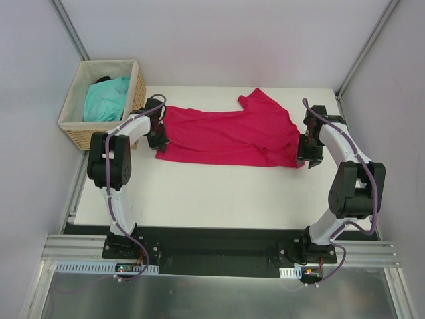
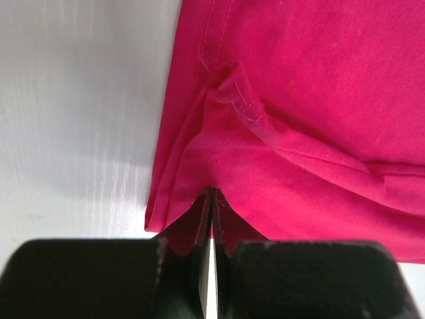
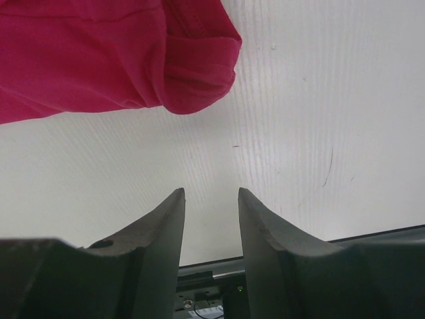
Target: Fold and stack the t-shirts
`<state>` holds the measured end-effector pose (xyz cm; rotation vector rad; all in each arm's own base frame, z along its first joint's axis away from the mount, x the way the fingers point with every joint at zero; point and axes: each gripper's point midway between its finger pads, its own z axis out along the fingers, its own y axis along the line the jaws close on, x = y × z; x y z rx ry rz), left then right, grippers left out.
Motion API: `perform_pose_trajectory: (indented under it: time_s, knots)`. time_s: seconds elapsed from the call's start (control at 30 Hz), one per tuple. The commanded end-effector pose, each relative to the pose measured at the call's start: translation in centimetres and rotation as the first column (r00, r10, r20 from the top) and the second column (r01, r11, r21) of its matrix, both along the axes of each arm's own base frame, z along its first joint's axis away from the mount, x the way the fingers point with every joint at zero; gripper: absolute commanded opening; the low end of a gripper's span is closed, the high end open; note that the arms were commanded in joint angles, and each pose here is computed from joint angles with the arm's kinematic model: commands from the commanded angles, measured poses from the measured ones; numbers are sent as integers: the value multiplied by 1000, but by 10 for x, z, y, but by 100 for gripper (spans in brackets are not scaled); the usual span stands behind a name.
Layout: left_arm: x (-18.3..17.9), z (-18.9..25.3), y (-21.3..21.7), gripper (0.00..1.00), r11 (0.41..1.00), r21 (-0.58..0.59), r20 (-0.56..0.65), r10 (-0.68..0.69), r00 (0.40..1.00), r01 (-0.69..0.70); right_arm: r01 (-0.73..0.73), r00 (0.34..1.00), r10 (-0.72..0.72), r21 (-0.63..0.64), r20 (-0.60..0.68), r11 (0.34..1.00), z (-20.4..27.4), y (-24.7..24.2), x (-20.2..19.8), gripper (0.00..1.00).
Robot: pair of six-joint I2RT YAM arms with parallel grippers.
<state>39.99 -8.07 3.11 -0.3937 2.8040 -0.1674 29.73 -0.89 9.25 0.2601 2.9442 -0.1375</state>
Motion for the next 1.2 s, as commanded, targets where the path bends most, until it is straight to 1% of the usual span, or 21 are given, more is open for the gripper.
perform_pose_trajectory:
  time_s: [0.0,0.17,0.47,0.63,0.87,1.17]
  knots:
    - [-4,-6,-6,0,1000,-7,-10,-27,1000,27,-15,998,18,-47,63,999,23,-11,10,41]
    - [-12,-14,-4,0,1000,7,-44,-17,999,17,-45,994,46,-10,98,999,10,-4,35,41]
    - [-19,-26,-2,0,1000,14,-82,-3,997,4,-32,997,30,24,69,999,-18,-6,44,41]
    - [-16,-25,-2,0,1000,17,-75,-4,997,5,-35,998,33,36,61,999,-27,-5,47,41]
    - [-19,-28,-2,0,1000,18,-88,4,996,-2,-45,996,38,75,80,996,-21,2,49,39]
    - [-21,-31,-2,0,1000,18,-94,16,995,-15,-47,994,40,72,99,996,-1,2,41,38]
